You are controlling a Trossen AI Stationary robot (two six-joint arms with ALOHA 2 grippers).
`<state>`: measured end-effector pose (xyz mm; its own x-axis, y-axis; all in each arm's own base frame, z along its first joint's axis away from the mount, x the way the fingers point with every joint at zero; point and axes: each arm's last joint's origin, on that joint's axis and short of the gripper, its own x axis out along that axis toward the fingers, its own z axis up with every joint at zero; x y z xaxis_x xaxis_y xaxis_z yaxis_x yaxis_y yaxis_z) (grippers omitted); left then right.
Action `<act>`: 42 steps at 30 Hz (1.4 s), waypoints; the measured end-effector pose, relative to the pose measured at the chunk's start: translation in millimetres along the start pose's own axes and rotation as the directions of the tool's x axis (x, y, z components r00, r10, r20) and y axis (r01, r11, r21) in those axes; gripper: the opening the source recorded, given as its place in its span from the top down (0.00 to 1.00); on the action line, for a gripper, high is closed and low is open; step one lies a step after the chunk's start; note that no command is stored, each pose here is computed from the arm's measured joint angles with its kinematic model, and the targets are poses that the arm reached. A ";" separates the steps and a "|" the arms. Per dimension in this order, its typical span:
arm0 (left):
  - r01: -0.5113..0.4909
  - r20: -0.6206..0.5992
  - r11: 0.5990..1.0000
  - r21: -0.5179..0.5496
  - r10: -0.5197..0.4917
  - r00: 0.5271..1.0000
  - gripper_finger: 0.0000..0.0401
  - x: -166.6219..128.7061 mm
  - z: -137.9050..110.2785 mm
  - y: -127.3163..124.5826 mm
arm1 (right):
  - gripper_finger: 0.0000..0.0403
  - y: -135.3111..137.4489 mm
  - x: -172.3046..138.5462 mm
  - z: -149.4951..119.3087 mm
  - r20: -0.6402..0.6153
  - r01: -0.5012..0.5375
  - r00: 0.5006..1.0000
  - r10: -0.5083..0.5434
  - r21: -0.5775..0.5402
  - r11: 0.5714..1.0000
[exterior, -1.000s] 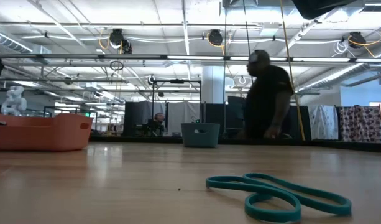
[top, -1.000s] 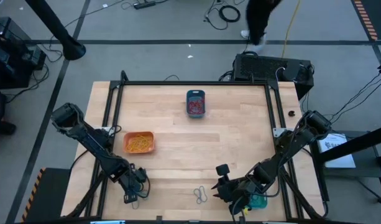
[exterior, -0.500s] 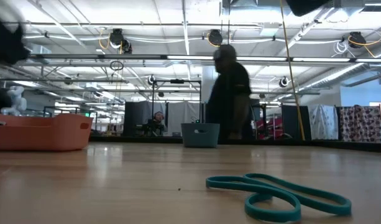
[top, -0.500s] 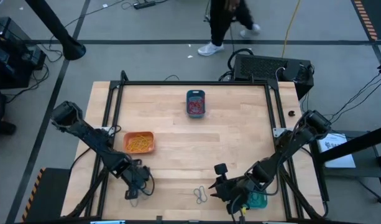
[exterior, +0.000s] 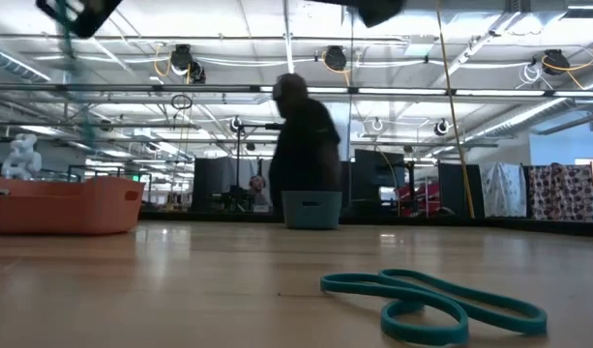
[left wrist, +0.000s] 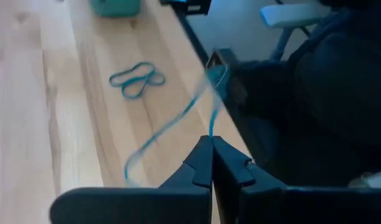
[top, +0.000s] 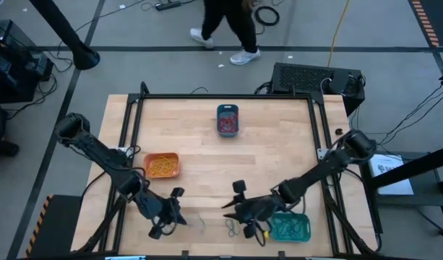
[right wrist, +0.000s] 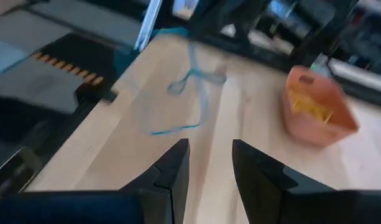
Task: Sort rubber bands into baskets
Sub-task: Put the bottom left blue rubber band into the light blue bin
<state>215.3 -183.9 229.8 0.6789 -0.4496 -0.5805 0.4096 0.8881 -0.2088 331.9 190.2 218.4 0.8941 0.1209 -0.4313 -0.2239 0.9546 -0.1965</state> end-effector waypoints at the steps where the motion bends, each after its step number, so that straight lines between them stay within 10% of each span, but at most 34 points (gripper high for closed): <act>1: 0.002 0.014 1.000 0.012 -0.003 1.000 1.00 0.1 1.4 0.0 | 0.71 -2.8 4.3 0.5 0.025 0.011 1.000 -0.011 -0.008 1.000; 21: -0.197 0.098 0.979 -0.047 0.201 0.975 1.00 1.2 14.0 31.5 | 0.71 -25.1 61.0 -13.5 0.337 -0.002 0.939 -0.063 0.190 0.982; 42: -0.255 0.109 0.964 -0.069 0.262 0.959 1.00 0.8 16.2 40.5 | 0.71 -35.7 63.8 -15.0 0.330 -0.011 0.940 -0.088 0.287 0.958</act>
<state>242.3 -149.9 233.6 0.8245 -0.2093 -0.5257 0.1797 0.9778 -0.1074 391.1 159.7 184.7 0.9880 0.1193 -0.0977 -0.1129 0.9912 0.0692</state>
